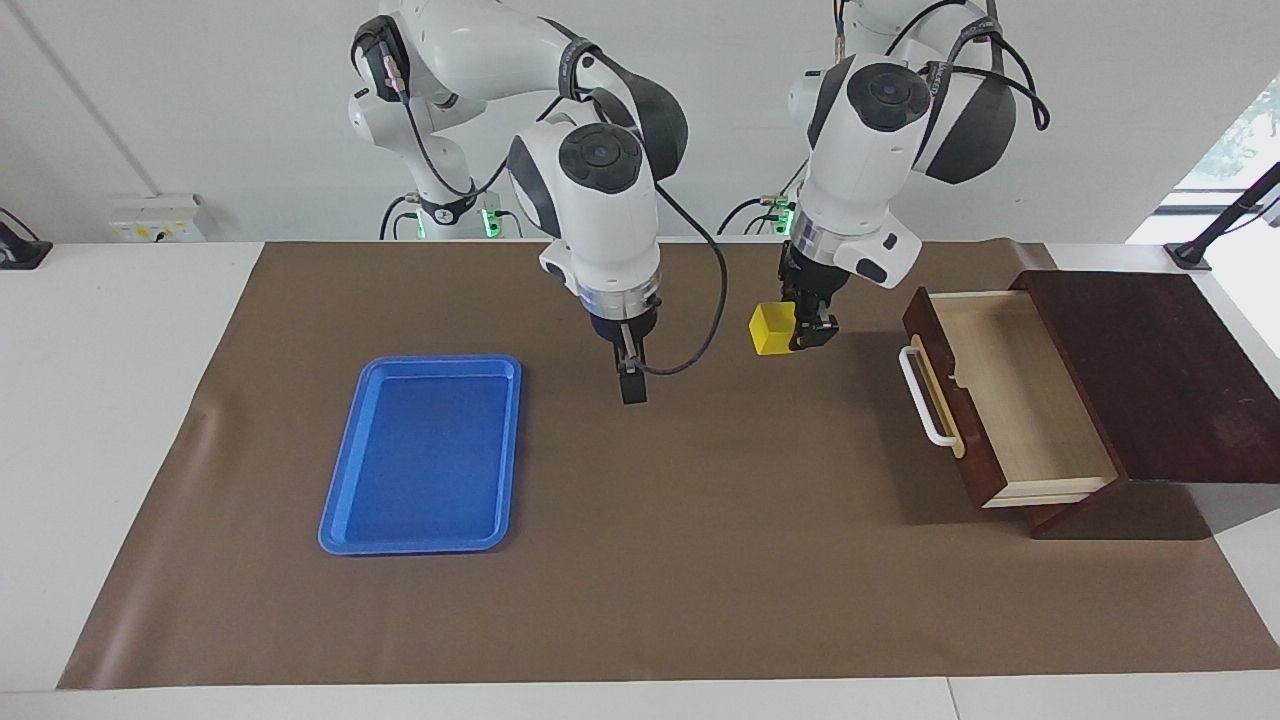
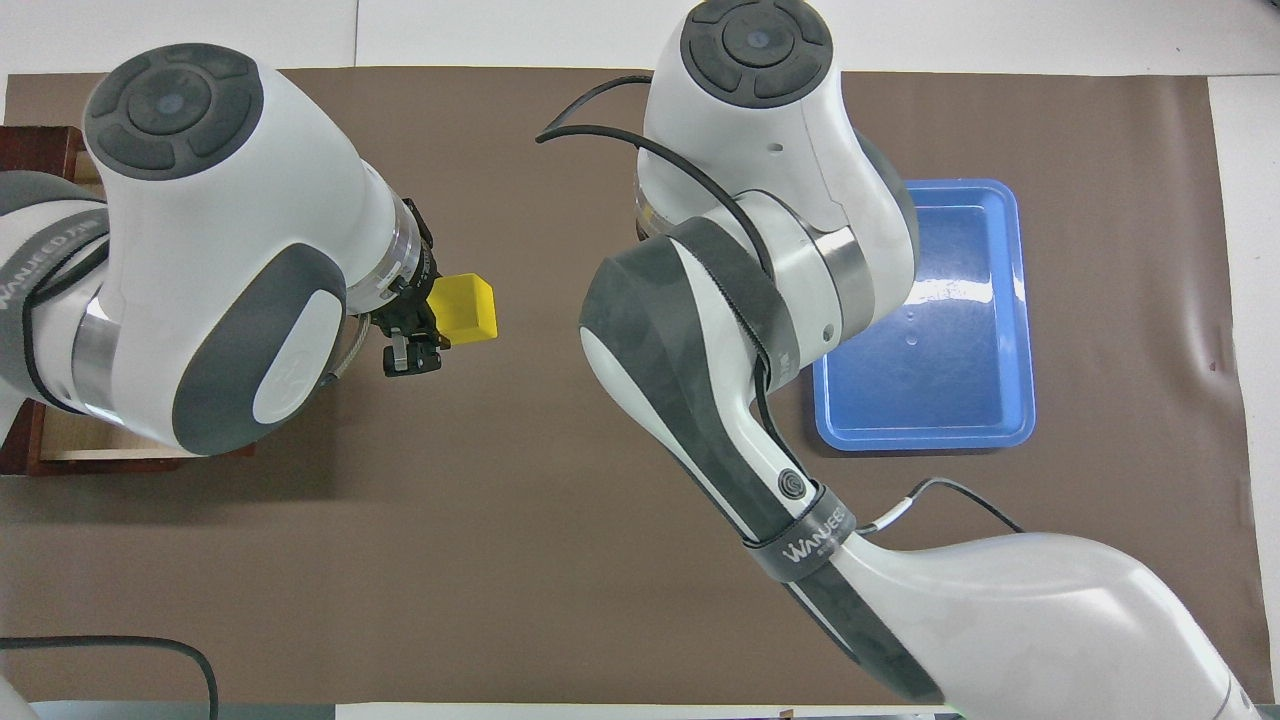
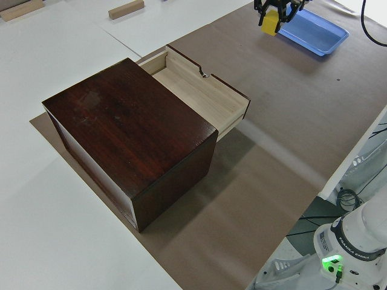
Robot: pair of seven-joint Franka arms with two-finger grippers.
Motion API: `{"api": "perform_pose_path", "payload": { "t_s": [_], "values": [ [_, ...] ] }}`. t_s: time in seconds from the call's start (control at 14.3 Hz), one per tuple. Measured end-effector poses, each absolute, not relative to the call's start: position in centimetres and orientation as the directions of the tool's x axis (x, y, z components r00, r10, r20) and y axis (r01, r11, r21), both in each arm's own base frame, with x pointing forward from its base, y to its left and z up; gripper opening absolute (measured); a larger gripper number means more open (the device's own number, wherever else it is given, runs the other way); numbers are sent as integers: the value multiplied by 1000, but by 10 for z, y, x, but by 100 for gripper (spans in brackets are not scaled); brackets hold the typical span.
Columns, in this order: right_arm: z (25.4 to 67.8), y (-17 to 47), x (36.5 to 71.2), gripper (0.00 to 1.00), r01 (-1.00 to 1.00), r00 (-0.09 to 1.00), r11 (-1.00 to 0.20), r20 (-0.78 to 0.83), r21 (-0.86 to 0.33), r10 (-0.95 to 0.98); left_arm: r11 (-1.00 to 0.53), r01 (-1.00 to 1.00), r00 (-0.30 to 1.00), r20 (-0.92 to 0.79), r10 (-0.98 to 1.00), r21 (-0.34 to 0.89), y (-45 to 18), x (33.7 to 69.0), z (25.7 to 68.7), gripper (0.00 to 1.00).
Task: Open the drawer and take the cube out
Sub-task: 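Lift the yellow cube out of the drawer with the left gripper, then move the right gripper toward the cube held by the left gripper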
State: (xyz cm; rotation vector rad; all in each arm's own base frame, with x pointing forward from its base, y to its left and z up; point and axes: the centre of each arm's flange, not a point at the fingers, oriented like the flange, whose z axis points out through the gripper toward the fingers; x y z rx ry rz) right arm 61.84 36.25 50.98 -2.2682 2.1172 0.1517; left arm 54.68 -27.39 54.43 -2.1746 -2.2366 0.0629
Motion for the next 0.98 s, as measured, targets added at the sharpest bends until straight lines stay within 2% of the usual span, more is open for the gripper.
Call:
{"api": "perform_pose_path", "payload": {
  "t_s": [0.28,0.77,0.98],
  "values": [
    [517,385,608,99,-994,75,-88,-194,58,-978,29,999,-30,-13,999,-42,-274,547,544,55],
    [535,386,622,99,-999,36,-44,-384,12,-922,30,999,-30,-12,999,-44,-274,547,543,55],
    [538,382,629,99,-1000,27,-27,-418,-8,-908,29,999,-30,-11,999,-46,-274,547,542,55]
  ]
}}
